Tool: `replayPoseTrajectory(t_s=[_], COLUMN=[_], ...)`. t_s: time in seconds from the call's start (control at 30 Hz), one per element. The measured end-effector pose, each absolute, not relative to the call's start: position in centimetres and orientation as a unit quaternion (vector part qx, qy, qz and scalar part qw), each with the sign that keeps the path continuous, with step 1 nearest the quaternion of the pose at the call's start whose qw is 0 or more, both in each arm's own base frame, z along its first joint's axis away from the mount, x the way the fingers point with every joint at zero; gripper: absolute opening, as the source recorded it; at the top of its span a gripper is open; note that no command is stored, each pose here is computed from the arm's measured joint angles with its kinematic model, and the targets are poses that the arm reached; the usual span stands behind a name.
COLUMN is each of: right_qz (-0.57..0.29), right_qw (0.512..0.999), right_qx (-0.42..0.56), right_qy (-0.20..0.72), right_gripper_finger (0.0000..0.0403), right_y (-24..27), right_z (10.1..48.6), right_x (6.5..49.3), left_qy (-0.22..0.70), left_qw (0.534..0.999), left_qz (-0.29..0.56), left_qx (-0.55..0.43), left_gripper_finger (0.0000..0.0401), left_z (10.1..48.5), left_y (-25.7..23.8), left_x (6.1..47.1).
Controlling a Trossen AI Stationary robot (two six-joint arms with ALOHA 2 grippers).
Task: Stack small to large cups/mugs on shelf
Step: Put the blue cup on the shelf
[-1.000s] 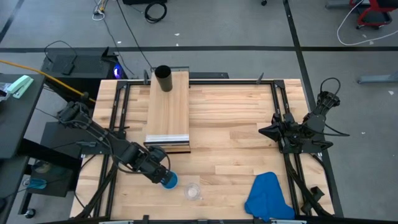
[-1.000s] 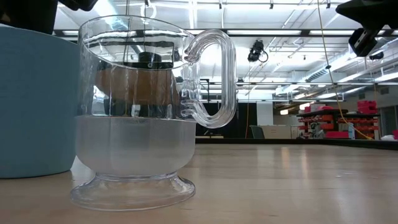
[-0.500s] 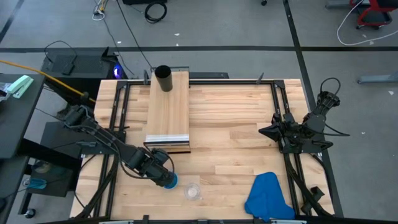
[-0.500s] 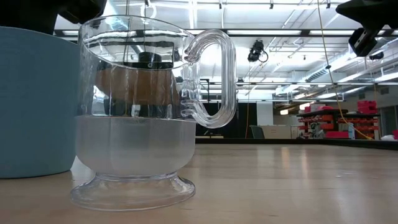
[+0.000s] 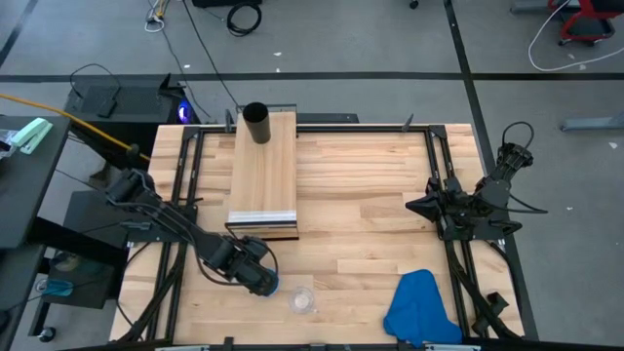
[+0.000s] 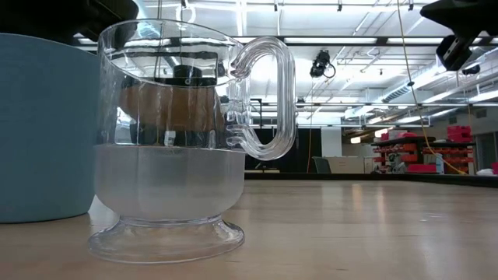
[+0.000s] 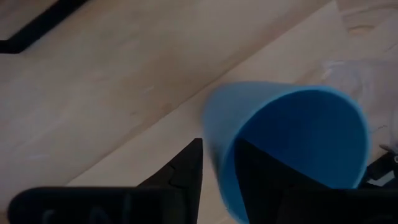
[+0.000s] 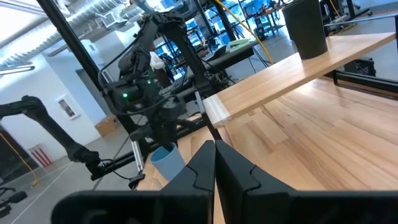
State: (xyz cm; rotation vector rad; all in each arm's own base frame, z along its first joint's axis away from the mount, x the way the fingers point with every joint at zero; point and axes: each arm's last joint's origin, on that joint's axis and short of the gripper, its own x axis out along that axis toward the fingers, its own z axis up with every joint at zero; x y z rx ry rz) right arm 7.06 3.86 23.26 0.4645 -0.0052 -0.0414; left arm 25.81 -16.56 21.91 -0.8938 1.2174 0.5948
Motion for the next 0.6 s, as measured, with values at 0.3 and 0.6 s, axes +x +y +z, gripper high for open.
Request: replayPoseTrajectory(t_s=[0.3, 0.6], right_qz=[-0.021, -0.021], right_qw=[0.973, 0.973], right_qx=[0.228, 0.228], right_qy=[-0.001, -0.001], right_gripper_finger=[0.0016, 0.0016], right_y=[3.88, 3.88], right_z=[23.22, 23.22], right_x=[7.09, 7.09], left_qy=[0.545, 0.555], left_qw=[0.686, 0.669], left_qz=[0.269, 0.263], left_qx=[-0.401, -0.419], left_gripper_finger=[0.0077, 0.0011], left_z=[21.83, 21.85], left_y=[-16.46, -16.62], left_x=[25.89, 25.90])
